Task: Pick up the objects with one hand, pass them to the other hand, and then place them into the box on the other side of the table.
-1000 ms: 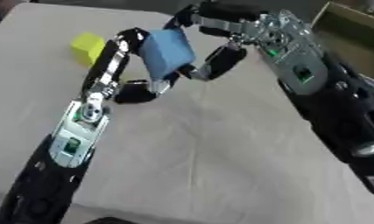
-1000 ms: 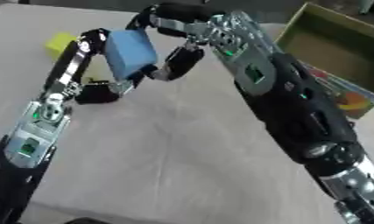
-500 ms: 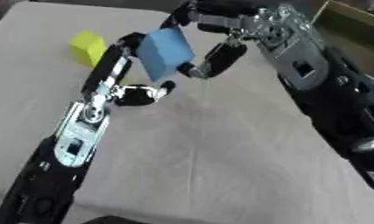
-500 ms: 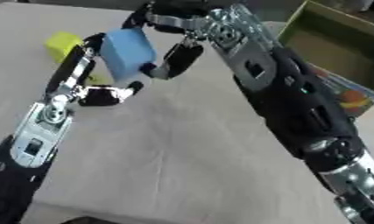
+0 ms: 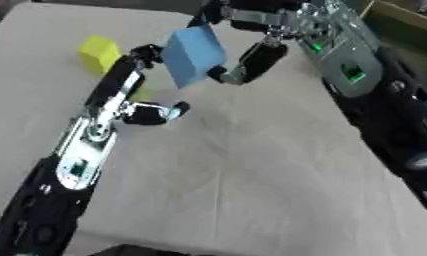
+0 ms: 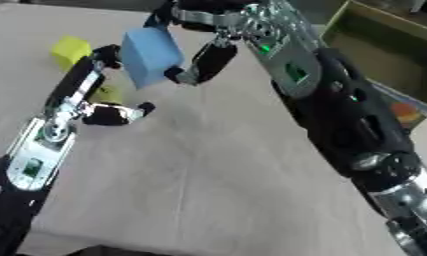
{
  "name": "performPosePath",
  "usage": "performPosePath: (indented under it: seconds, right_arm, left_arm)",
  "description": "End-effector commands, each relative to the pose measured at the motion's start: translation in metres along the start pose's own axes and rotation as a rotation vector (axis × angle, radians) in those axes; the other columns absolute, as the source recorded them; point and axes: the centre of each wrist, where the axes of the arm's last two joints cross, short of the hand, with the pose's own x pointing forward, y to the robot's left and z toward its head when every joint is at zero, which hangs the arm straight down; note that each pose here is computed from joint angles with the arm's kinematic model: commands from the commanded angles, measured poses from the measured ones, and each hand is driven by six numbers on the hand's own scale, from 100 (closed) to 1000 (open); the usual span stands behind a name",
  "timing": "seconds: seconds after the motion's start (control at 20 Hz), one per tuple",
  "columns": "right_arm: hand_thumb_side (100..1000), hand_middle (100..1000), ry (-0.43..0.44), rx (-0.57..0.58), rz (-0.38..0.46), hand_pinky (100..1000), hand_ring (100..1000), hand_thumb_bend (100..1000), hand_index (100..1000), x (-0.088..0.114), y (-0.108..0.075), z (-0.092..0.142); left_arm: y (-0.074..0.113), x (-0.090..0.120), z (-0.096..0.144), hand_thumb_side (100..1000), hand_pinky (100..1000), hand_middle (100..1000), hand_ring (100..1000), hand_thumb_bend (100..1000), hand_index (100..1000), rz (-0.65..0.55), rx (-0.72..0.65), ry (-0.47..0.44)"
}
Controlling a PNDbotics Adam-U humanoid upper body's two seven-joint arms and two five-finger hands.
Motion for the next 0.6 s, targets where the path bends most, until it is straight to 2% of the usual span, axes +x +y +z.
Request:
performPosePath:
  seconds: [0.05, 0.15, 0.2, 0.25, 0.4, 0.6]
  right_arm:
    - [100, 344, 0.05, -0.083, 0.004, 907, 886, 100, 469, -0.005, -0.026, 0.024]
    - [100, 345, 0.113, -0.137, -0.017, 906, 883, 100, 471, -0.015, -0.036, 0.045]
    - [100, 348, 0.152, -0.166, -0.022, 905, 882, 100, 475, -0.021, -0.041, 0.055]
    - [100, 350, 0.2, -0.196, -0.024, 904, 882, 100, 477, -0.028, -0.046, 0.067]
    - [100, 359, 0.358, -0.269, -0.025, 908, 891, 100, 485, -0.053, -0.056, 0.102]
    - [100, 368, 0.618, -0.354, -0.029, 913, 903, 100, 494, -0.094, -0.06, 0.156]
  left_arm:
    - [0.016, -0.009, 0.004, 100, 771, 717, 764, 548, 835, -0.021, 0.039, 0.019]
    - [0.021, -0.014, 0.007, 100, 767, 712, 760, 542, 831, -0.016, 0.055, 0.034]
    - [0.024, -0.017, 0.009, 100, 760, 708, 755, 472, 827, -0.014, 0.065, 0.04]
    - [0.027, -0.019, 0.011, 100, 758, 705, 754, 531, 826, -0.013, 0.076, 0.047]
    - [0.034, -0.024, 0.016, 100, 748, 696, 742, 516, 824, -0.006, 0.101, 0.067]
    - [0.046, -0.029, 0.021, 100, 742, 685, 727, 490, 821, -0.004, 0.141, 0.09]
